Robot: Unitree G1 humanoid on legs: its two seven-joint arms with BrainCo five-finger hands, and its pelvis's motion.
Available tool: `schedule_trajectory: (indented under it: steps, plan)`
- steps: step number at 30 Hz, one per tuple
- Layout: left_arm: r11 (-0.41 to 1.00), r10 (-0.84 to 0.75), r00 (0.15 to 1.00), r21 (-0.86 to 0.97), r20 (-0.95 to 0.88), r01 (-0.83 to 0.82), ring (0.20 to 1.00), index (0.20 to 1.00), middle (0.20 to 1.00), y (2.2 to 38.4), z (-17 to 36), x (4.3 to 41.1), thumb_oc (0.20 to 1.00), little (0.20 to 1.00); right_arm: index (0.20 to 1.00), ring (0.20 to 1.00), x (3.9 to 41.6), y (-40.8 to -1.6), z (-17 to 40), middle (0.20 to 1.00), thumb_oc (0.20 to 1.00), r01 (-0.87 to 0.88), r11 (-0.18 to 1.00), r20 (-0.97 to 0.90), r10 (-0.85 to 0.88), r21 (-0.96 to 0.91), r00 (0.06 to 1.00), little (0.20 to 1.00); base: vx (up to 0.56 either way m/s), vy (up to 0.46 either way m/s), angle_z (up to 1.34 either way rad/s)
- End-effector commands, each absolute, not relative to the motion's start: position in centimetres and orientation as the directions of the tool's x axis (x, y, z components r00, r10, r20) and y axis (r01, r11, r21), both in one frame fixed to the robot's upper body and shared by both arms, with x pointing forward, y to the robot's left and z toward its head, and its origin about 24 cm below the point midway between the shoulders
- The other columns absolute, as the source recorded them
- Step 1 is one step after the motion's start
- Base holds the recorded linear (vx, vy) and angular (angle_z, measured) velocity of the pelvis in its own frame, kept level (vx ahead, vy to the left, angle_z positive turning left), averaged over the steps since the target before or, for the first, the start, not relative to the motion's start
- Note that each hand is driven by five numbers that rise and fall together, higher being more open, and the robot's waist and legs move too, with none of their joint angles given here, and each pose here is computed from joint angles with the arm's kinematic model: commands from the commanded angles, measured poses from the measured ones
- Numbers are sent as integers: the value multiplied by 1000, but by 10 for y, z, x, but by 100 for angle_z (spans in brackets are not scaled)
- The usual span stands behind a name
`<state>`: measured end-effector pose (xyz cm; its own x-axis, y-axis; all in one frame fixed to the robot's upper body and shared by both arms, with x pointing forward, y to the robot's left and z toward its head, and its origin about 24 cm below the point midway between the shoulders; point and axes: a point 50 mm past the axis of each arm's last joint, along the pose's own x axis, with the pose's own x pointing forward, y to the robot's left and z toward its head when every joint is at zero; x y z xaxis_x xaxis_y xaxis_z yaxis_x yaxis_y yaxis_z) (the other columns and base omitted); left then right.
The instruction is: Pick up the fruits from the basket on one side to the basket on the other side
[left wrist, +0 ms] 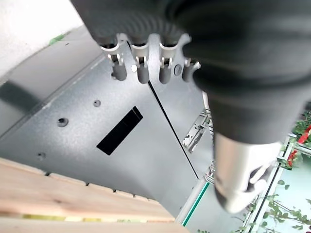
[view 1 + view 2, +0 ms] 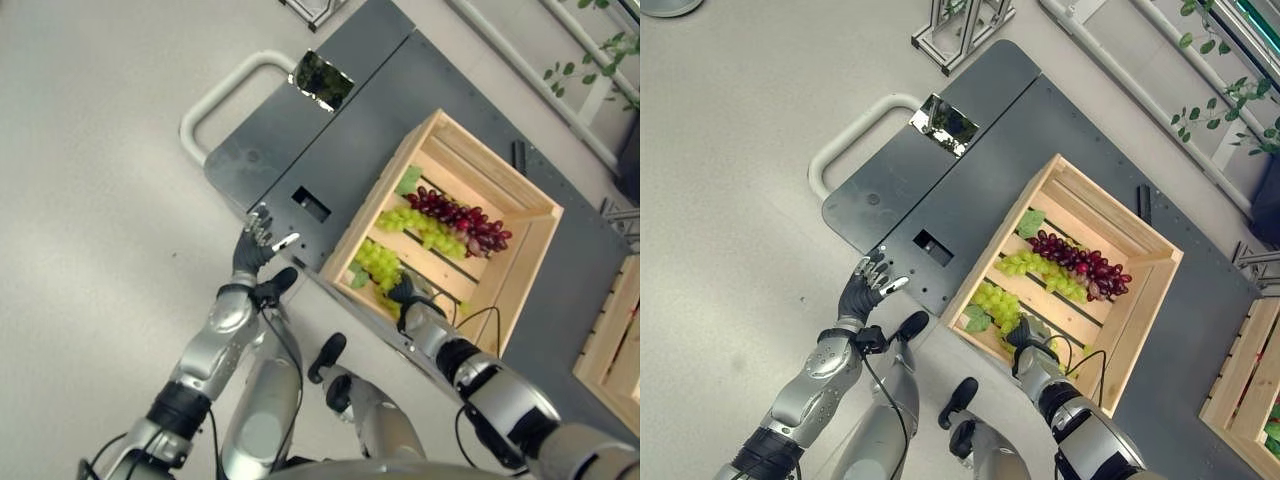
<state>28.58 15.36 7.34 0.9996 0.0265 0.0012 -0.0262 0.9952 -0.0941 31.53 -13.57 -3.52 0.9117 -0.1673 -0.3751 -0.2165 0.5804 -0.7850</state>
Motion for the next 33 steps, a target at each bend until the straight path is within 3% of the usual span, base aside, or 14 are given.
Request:
schedule_trajectory:
  steps: [1,11,13,17,25,33]
  plan:
    - [985,10,992,-173,127,12,1000,1000,1000,141,99,287,1000,1000,200,200,289,-102,-62,200,200,-251,717,-492,-146,-650,858,200,-5,7,-7]
    - [986,32,992,-166,123,-11,1000,1000,1000,147,97,286,1000,1000,200,200,289,-101,-60,200,200,-174,808,-488,-154,-562,859,200,-3,2,-1]
    - [987,48,992,-159,119,-29,1000,1000,1000,152,96,285,1000,1000,200,200,291,-95,-52,200,200,-64,907,-464,-151,-415,873,200,0,0,0]
    - [986,79,991,-155,112,-61,1000,1000,1000,160,93,282,1000,1000,200,200,295,-91,-37,200,200,44,968,-406,-145,-246,902,200,-6,10,-3]
    - [982,146,983,-133,107,-131,1000,1000,1000,183,90,276,1000,1000,200,200,291,-107,1,200,200,97,993,-223,-79,71,972,200,-10,2,-11]
    - [985,150,985,-99,82,-142,1000,1000,1000,195,84,272,1000,1000,200,200,282,-130,26,200,200,87,965,-102,-63,247,993,200,-8,10,-11]
